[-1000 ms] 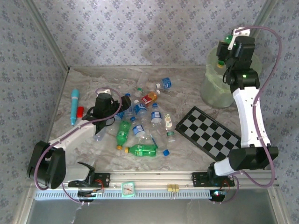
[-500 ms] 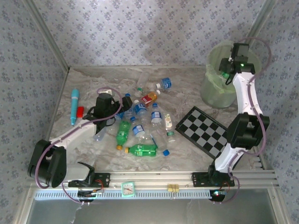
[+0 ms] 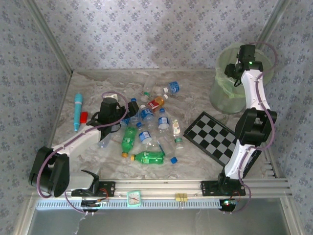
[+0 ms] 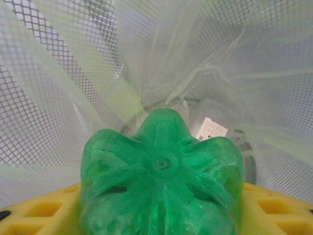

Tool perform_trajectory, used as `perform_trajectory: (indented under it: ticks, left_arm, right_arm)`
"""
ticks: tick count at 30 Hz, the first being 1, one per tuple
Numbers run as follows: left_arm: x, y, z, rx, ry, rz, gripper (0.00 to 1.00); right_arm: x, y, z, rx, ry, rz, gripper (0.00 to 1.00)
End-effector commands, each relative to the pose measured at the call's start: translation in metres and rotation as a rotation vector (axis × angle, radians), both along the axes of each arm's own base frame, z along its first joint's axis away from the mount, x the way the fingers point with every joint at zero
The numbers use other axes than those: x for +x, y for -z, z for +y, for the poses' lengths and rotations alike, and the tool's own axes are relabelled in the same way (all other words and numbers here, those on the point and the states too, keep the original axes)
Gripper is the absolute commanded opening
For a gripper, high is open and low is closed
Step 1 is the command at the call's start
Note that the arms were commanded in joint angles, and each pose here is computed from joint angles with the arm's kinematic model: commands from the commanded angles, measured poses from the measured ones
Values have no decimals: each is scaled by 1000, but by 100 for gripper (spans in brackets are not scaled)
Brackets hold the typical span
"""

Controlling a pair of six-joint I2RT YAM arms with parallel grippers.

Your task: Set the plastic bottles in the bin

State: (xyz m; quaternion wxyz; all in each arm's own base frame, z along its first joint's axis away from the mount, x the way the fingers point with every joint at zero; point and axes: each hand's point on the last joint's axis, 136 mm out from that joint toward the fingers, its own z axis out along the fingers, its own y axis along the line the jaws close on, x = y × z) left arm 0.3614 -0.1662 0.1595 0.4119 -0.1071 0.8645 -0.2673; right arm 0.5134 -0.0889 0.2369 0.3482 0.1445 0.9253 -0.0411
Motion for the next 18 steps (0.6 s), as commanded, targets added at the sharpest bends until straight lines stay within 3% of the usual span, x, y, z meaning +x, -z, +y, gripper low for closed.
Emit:
perform_trajectory:
  ticks: [1,10,18]
  left_arm:
    - [0,-16,3,5,2,-46,100]
    - [3,-15,5,8,-14,-45,100]
    - [5,-13,11,25,-48,-48,100]
  right_arm:
    - [-1,-25,-2,0,15,-48,70]
    - [-24,-107,14,-117,-8,-229,82]
    - [-56,-152,95,-93,-193,-425,86]
